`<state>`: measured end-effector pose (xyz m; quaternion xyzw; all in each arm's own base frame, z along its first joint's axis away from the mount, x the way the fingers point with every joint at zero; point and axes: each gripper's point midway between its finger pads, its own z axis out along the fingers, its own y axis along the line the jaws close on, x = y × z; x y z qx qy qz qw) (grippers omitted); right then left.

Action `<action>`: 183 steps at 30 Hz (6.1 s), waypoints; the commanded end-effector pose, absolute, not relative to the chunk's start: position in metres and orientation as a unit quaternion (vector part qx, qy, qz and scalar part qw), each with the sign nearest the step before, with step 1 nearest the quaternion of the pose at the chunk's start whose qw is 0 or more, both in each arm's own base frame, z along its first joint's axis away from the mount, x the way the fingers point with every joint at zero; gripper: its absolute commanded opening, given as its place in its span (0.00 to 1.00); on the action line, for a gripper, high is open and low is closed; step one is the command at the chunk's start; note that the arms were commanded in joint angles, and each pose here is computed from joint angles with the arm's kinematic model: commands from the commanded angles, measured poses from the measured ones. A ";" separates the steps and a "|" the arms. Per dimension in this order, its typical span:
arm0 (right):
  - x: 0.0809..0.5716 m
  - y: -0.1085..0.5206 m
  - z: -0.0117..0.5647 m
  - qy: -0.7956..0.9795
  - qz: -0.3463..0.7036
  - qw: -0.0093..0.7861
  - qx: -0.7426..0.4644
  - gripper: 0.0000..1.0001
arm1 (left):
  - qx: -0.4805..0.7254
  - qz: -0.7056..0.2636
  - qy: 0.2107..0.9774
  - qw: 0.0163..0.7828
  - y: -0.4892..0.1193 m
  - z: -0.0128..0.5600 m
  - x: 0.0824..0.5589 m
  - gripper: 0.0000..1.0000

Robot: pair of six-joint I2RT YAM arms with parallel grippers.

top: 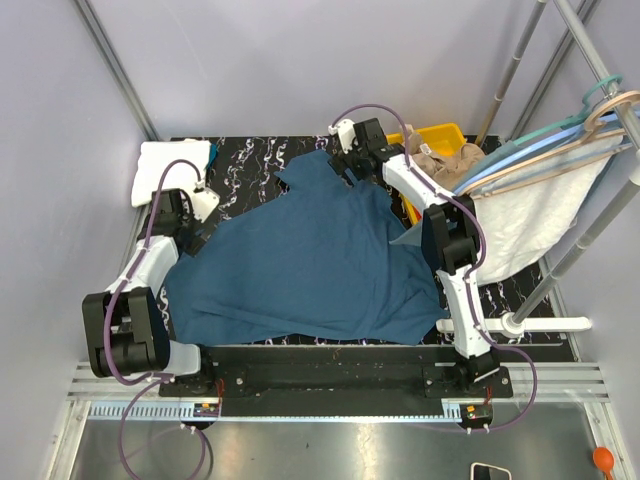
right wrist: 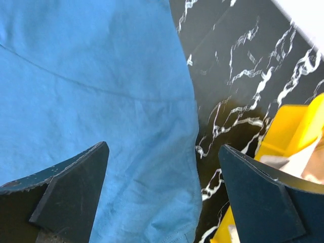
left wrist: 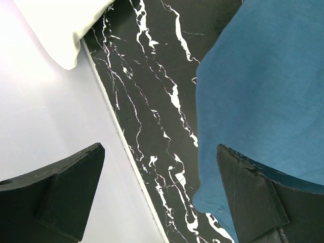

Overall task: Fold and stack the t-shirts
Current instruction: Flatten the tshirt out

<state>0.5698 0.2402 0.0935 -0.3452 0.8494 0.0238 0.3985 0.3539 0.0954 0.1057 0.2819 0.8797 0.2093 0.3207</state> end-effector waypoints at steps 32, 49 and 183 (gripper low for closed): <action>0.615 0.237 0.014 0.824 -0.109 0.368 -0.417 1.00 | 0.306 0.266 0.865 0.297 0.116 0.083 0.357 0.99; 0.607 0.230 0.007 0.834 -0.095 0.355 -0.411 1.00 | 0.246 0.274 0.838 0.402 0.120 0.146 0.453 0.99; 0.592 0.220 0.108 0.784 -0.180 0.439 -0.400 1.00 | 0.284 0.337 0.777 0.450 0.049 0.206 0.564 0.99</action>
